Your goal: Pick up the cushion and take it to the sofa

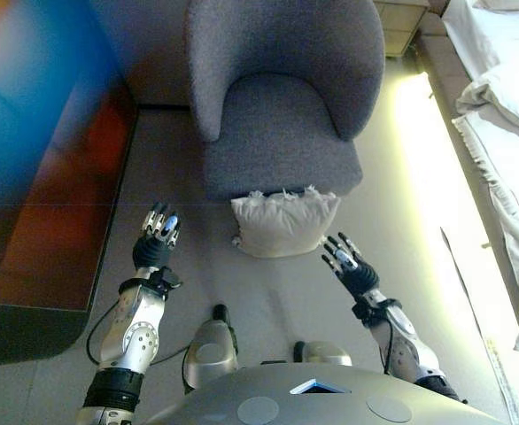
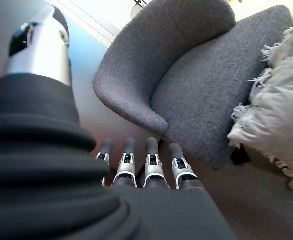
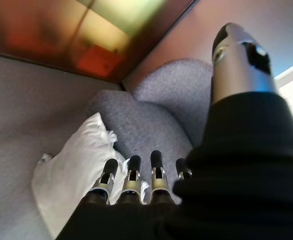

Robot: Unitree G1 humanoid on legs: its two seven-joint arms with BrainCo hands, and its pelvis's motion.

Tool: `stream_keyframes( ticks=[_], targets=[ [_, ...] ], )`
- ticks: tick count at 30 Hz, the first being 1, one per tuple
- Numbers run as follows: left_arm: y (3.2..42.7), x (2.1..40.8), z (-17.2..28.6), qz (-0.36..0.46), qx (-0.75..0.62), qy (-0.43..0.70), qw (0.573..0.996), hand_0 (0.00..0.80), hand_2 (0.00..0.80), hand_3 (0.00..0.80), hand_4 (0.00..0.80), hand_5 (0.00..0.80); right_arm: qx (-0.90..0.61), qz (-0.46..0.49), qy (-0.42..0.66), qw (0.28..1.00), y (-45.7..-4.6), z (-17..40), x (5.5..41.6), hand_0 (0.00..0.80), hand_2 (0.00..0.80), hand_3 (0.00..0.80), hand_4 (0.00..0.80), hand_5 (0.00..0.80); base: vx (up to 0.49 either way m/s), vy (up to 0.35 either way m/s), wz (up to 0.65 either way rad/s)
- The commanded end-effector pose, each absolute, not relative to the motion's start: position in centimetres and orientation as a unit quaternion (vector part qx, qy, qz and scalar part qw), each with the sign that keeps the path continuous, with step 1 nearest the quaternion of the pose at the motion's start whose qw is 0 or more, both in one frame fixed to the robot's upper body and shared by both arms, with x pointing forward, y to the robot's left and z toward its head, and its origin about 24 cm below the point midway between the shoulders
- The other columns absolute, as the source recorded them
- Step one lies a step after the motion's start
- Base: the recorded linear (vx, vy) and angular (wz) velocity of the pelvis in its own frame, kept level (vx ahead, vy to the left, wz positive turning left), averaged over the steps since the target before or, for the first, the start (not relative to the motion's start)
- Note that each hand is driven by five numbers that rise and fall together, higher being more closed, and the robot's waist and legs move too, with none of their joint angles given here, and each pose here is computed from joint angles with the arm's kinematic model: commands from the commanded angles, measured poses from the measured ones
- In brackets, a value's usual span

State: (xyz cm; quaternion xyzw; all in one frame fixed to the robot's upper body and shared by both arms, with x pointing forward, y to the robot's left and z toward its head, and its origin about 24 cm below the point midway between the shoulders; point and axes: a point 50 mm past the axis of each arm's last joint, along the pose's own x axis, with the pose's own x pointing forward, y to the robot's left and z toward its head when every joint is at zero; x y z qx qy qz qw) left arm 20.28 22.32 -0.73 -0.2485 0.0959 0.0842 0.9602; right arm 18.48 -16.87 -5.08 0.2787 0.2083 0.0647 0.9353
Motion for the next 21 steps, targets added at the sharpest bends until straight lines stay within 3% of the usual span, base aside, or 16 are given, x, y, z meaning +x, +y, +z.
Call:
stream_keyframes(
  ticks=[1,10,21],
  targets=[
    [23.0,19.8,0.3,0.079,-0.221,0.071,0.97,0.0,0.0,0.0,0.0,0.0,0.288,0.059,0.171,0.94,-16.4,-3.9,19.5,0.0,0.0,0.0,0.0,0.0,0.265,0.167,0.15],
    [24.1,19.1,-0.4,0.089,-0.208,0.089,0.97,0.0,0.0,0.0,0.0,0.0,0.289,0.034,0.192,0.937,-15.9,-5.2,18.3,0.0,0.0,0.0,0.0,0.0,0.24,0.203,0.03],
    [24.5,18.0,-0.3,0.067,-0.201,0.079,0.974,0.0,0.0,0.0,0.0,0.0,0.304,0.017,0.19,0.933,-17.6,-5.1,18.2,0.0,0.0,0.0,0.0,0.0,0.28,-0.183,0.16]
  ],
)
